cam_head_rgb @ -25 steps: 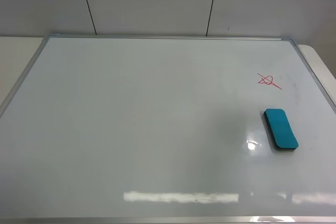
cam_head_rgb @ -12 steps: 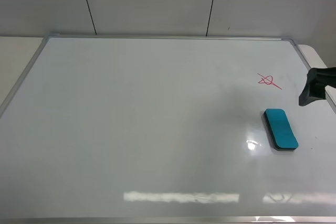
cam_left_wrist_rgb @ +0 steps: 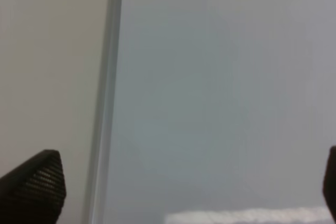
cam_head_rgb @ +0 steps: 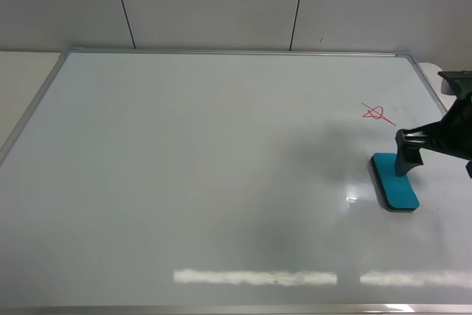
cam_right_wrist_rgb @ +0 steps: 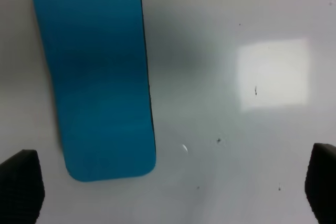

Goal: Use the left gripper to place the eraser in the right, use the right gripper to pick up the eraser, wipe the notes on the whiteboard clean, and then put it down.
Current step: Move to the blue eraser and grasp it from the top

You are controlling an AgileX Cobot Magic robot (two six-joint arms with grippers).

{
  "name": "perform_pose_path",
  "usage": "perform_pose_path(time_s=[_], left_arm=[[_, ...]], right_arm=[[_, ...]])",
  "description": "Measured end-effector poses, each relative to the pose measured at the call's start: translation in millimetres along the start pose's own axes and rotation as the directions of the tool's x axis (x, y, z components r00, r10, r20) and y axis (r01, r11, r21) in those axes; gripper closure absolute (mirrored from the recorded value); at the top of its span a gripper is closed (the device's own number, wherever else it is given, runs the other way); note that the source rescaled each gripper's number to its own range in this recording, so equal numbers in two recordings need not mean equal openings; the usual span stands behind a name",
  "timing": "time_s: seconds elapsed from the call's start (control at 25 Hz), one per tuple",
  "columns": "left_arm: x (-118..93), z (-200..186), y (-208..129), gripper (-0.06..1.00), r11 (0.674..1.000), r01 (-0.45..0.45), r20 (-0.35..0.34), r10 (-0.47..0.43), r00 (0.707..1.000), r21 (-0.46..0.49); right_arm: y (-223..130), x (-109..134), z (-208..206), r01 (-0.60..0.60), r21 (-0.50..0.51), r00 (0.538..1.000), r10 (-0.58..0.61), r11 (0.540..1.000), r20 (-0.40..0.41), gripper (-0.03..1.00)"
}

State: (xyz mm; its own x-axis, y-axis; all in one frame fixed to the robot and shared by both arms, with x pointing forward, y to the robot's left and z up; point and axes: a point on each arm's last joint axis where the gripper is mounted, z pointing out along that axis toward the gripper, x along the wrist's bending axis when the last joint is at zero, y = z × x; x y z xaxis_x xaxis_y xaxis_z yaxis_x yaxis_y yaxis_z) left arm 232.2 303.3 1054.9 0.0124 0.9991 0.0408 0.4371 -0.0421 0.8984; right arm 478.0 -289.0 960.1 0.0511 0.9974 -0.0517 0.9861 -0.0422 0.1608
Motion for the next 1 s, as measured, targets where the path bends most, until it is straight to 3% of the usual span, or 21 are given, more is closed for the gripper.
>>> perform_pose_path(time_s=[0.48,0.8,1.0], left_arm=[[0.0,0.0,0.0,-0.05,1.0,0.0,0.0,0.0,1.0,0.0],[0.0,0.0,0.0,-0.05,1.0,0.0,0.0,0.0,1.0,0.0],[0.0,0.0,0.0,-0.05,1.0,0.0,0.0,0.0,1.0,0.0]], right_arm=[[11.4,7.1,33.7,0.019,0.028,1.0,-0.019,0.999,-0.007,-0.03],[17.8,22.6,39.3,0.055,-0.042,0.998,-0.057,0.998,-0.035,-0.03],[17.3,25.2,46.5,0.023,-0.017,0.998,-0.024,1.0,-0.05,-0.03]])
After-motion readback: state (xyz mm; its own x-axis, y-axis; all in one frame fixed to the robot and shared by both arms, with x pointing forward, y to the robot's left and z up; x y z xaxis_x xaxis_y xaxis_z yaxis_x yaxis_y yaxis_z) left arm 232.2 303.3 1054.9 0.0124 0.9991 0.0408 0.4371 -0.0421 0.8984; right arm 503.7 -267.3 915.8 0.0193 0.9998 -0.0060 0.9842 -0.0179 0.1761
